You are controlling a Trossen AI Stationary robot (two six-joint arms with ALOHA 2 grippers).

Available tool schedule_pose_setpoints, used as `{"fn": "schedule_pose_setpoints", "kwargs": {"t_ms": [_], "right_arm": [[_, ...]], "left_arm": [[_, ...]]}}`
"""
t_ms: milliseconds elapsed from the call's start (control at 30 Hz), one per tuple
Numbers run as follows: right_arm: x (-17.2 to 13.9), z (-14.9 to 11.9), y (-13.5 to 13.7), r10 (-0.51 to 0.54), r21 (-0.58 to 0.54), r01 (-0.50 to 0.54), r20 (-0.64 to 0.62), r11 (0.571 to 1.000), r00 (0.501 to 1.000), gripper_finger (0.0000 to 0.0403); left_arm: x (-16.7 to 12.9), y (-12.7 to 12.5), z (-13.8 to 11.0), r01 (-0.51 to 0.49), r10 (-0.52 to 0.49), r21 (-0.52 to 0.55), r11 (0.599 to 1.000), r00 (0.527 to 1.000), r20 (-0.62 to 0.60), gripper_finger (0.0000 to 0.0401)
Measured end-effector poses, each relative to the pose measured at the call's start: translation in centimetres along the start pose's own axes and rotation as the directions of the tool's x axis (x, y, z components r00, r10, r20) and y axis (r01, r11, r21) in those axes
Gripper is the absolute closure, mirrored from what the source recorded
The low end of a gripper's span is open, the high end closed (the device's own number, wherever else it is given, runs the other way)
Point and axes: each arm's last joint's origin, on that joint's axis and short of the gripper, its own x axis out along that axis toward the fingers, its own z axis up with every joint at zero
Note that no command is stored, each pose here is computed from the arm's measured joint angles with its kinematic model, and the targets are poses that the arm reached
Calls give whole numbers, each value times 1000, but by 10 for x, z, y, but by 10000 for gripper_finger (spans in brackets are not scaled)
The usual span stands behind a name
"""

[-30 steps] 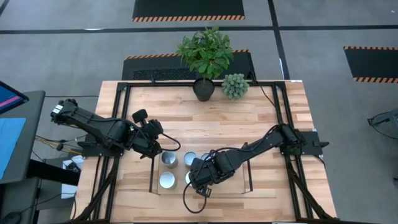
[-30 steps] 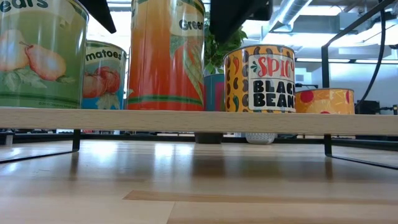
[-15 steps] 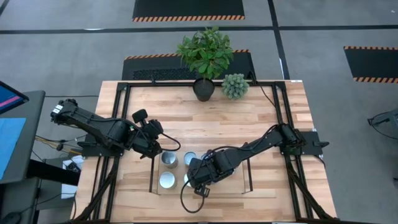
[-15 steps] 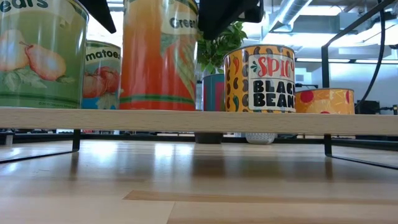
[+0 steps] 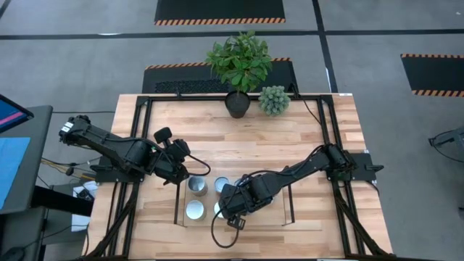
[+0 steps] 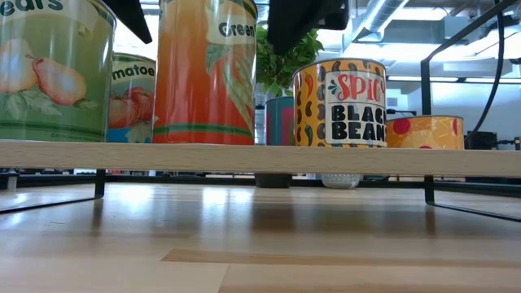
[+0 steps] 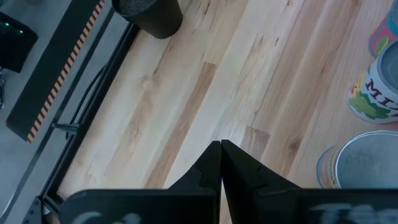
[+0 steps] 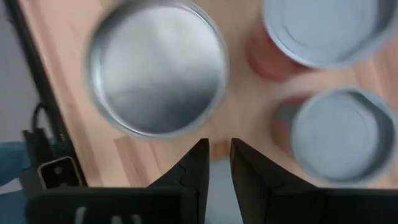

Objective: Pick and place cans onto a shelf
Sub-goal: Put the orange bean can on the shelf aligned with the orange mix fruit can, then adjust the canned goods on the shelf

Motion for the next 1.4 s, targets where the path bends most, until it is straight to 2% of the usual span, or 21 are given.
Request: {"fn": "schedule_pose_setpoints", "kwargs": {"t_ms": [333,867,1400], "right_arm": [[-7,-19,-3,-107,134,120,-104,984,989,311],[-5,-15,-4,-103,80,108,-71,991,992,311],[15,-23,-2,-73,167,89,-99,982,992,311]], "left_arm": [[0,0,0,0,0,-5,1000,1000,0,401],[0,0,0,0,0,-16,1000,1000,0,401],[0,0,0,0,0,-9,1000,1000,0,401]]}}
